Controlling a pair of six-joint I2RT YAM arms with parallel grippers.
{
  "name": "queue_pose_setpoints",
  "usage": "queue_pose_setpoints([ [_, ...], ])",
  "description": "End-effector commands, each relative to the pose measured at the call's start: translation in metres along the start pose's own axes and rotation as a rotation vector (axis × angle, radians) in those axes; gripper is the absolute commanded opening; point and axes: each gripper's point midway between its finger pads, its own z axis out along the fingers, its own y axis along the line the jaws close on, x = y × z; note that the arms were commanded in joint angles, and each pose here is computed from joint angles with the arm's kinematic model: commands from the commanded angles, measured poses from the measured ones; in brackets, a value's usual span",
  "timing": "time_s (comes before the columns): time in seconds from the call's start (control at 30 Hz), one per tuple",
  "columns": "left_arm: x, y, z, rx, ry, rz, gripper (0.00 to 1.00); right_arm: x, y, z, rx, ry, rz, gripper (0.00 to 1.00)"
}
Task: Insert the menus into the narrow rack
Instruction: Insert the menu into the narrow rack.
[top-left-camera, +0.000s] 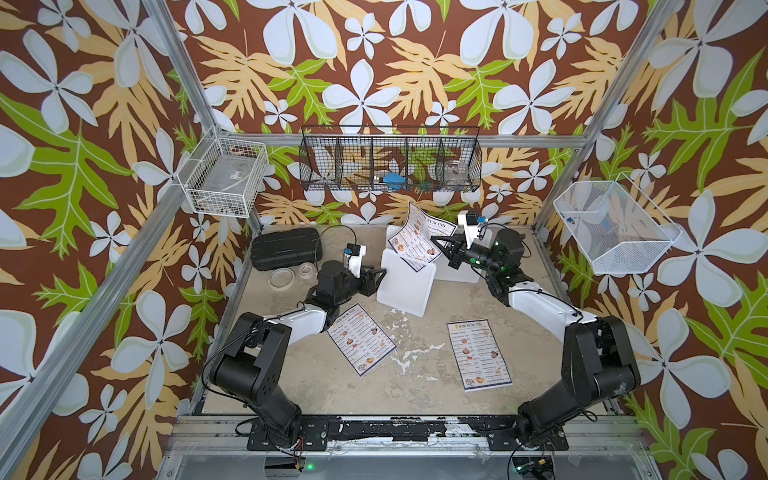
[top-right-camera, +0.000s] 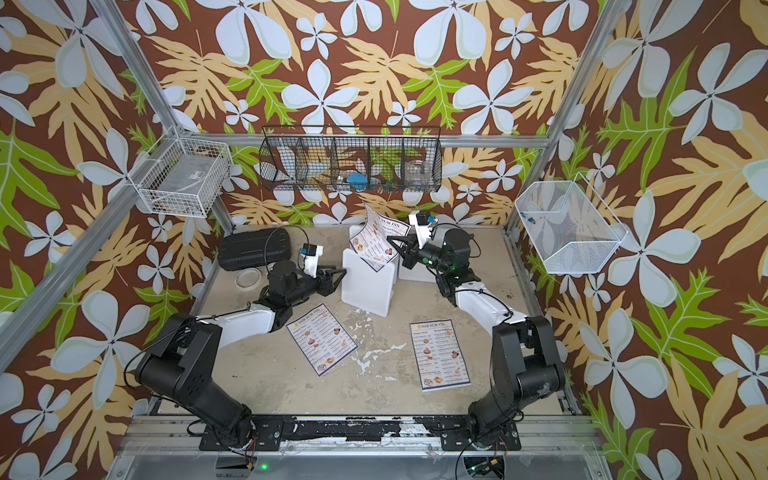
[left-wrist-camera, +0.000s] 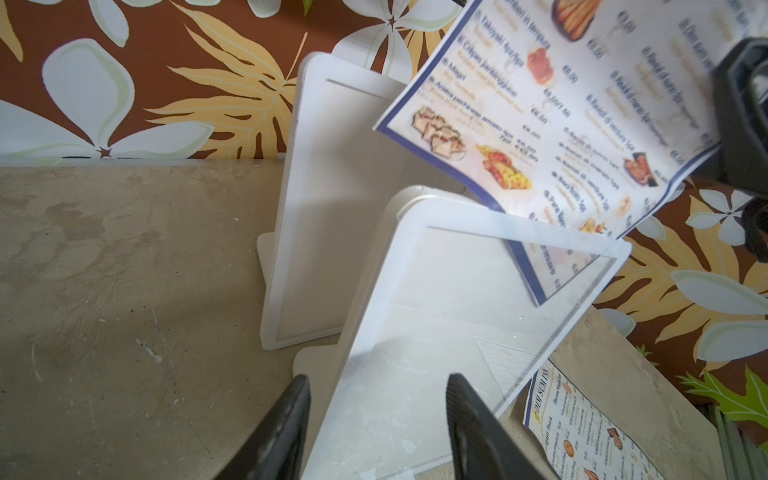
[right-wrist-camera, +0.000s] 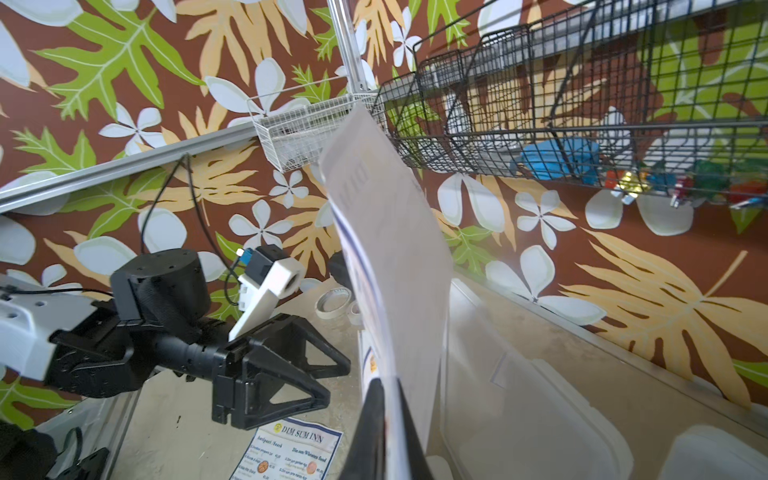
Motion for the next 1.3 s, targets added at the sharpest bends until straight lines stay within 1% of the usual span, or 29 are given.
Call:
queue_pose_setpoints([
  [0.0, -0.007, -0.005, -0.001, 0.024, -0.026, 0.022, 0.55, -0.015, 0.017, -0.005, -0.057, -0.053, -0.061, 0.0],
  [0.23, -0.008, -0.006, -0.003, 0.028, -0.029, 0.026, 0.55, -0.007, 0.006, 0.001, -0.035, -0.012, -0.034, 0.0],
  [0.43, -0.009, -0.008, -0.005, 0.031, -0.033, 0.029, 0.55, -0.004, -0.011, 0.003, 0.031, 0.018, -0.028, 0.0],
  [0.63, -0.009, -0.009, -0.005, 0.035, -0.033, 0.03, 0.55, -0.008, -0.006, 0.002, 0.013, 0.008, -0.034, 0.0],
  [0.67, -0.01, -0.01, -0.006, 0.037, -0.036, 0.031, 0.55, -0.009, -0.003, 0.002, 0.002, 0.003, -0.034, 0.03],
  [0.73, -0.01, -0.01, -0.007, 0.037, -0.038, 0.031, 0.55, -0.01, 0.003, 0.001, -0.031, -0.014, -0.027, 0.16],
  [0.77, -0.009, -0.01, -0.007, 0.038, -0.038, 0.032, 0.55, -0.01, 0.006, 0.0, -0.05, -0.024, -0.02, 0.24],
  [0.8, -0.01, -0.011, -0.007, 0.039, -0.038, 0.032, 0.55, -0.008, 0.008, 0.001, -0.068, -0.029, -0.012, 0.29],
  [0.87, -0.011, -0.012, -0.008, 0.042, -0.04, 0.033, 0.55, -0.006, 0.006, 0.004, -0.081, -0.032, 0.011, 0.34],
  [0.93, -0.011, -0.012, -0.008, 0.045, -0.041, 0.036, 0.55, -0.004, 0.002, 0.008, -0.085, -0.028, 0.034, 0.35],
  [1.07, -0.01, -0.012, -0.009, 0.045, -0.041, 0.037, 0.55, -0.004, -0.003, 0.014, -0.101, -0.022, 0.06, 0.33],
  [1.27, -0.011, -0.012, -0.01, 0.04, -0.043, 0.041, 0.55, -0.007, 0.0, 0.013, -0.104, -0.017, 0.039, 0.13],
])
